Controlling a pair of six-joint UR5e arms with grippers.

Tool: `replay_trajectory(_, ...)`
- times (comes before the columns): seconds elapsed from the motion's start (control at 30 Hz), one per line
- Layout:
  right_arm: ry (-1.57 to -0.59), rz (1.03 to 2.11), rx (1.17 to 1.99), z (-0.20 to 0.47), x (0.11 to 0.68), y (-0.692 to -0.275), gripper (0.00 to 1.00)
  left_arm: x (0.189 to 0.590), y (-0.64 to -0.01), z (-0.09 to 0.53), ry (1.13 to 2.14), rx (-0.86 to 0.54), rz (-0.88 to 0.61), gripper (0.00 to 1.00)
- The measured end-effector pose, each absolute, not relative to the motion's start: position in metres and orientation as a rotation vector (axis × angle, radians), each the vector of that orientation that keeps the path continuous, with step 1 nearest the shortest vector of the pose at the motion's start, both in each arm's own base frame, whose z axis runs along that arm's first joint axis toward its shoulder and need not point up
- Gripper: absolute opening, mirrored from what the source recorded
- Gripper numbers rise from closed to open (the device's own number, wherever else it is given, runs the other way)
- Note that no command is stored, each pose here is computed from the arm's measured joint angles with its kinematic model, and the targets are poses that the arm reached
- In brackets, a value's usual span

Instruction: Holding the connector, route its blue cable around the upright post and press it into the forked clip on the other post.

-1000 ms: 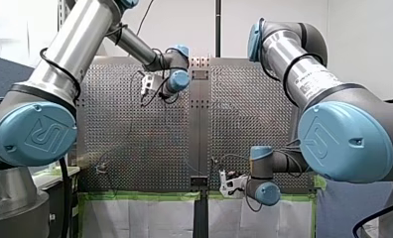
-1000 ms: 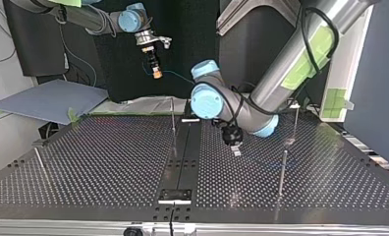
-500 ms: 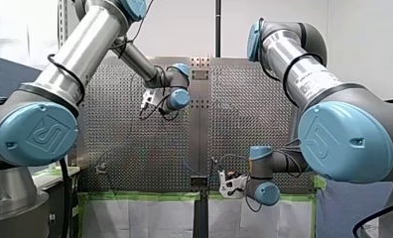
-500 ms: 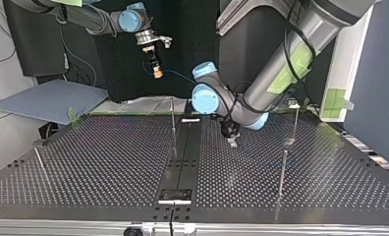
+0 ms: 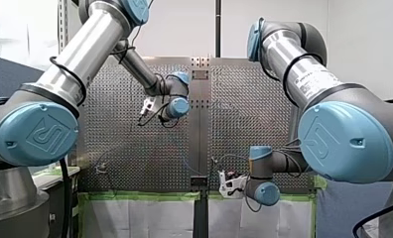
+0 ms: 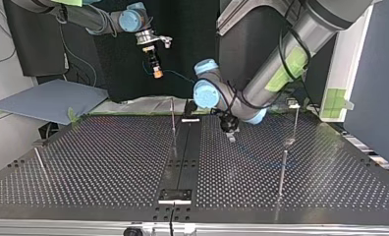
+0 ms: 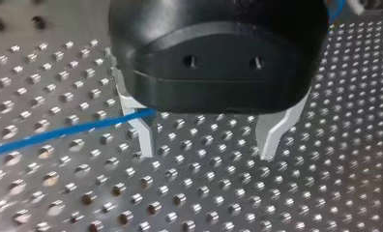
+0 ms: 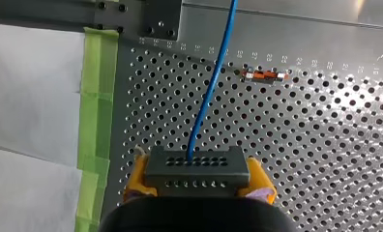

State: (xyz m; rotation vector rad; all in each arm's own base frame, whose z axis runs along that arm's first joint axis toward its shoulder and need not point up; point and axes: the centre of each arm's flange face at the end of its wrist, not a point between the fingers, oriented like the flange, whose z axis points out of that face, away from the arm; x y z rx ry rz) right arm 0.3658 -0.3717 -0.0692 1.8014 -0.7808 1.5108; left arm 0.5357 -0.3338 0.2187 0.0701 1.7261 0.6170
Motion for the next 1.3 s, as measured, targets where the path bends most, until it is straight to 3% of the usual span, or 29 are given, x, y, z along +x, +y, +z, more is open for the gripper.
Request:
replay_trajectory(0.6,-0.78,1.512,1.799,-0.069,0.366,-0.373,0.0,0.521,-0.33,0.159,1.784,0.146,0.669,1.0)
replay_trajectory(1.3,-0.79,1.503,1.796,-0.069,0.363,-0.377,0.0,0.506,-0.353,0.055,1.88,0.293,0.599,1.0)
